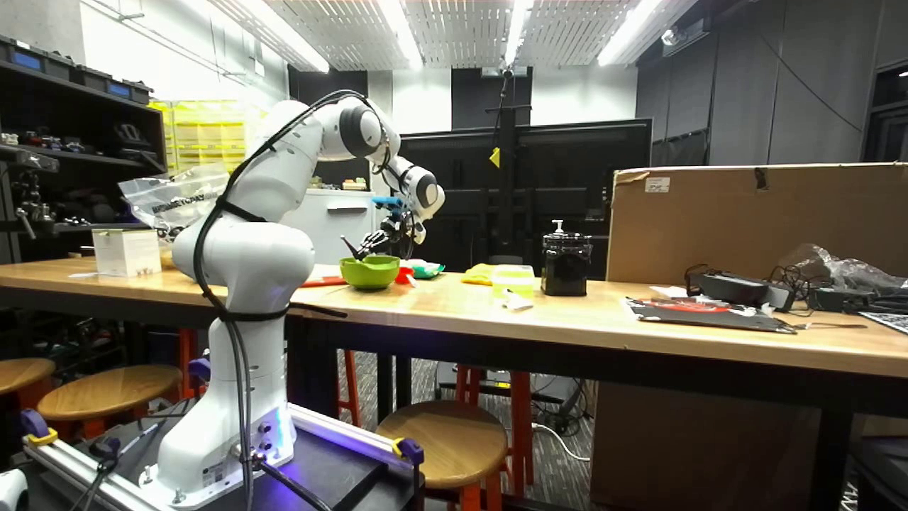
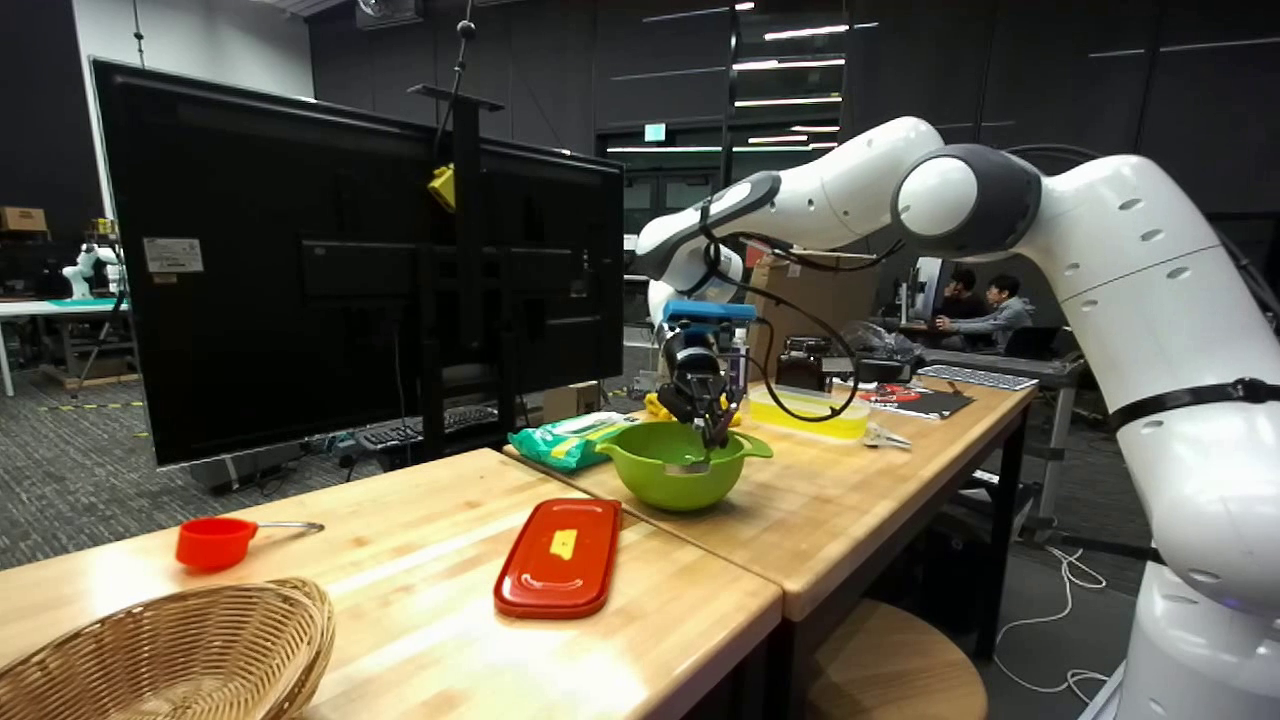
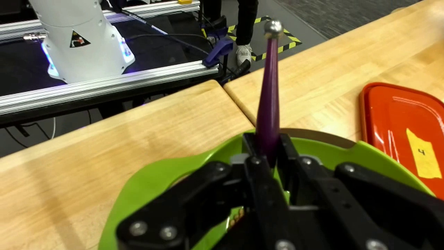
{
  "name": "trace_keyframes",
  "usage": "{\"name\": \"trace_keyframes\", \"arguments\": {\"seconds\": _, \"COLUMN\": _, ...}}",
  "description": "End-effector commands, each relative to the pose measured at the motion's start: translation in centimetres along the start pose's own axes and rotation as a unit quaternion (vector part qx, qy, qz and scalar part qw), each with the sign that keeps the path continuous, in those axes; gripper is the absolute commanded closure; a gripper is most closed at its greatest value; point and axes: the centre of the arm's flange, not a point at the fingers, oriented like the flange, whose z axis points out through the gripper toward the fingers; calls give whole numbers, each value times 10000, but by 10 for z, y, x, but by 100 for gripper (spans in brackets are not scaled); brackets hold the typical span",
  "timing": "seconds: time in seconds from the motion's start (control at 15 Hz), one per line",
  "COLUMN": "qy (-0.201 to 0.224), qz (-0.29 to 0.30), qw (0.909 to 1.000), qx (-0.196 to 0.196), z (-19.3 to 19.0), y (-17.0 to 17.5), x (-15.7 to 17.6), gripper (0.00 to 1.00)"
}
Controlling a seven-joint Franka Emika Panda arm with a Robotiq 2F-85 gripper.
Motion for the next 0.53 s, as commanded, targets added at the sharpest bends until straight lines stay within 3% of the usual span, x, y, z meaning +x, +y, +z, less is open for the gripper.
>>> {"name": "trace_keyframes", "arguments": {"seconds": 0.0, "qy": -13, "qz": -80, "qw": 10000, "qx": -51, "z": 15, "y": 15, "x": -12, "gripper": 96}}
{"name": "trace_keyframes", "arguments": {"seconds": 0.47, "qy": -132, "qz": -210, "qw": 9997, "qx": -87, "z": 18, "y": 15, "x": -4, "gripper": 96}}
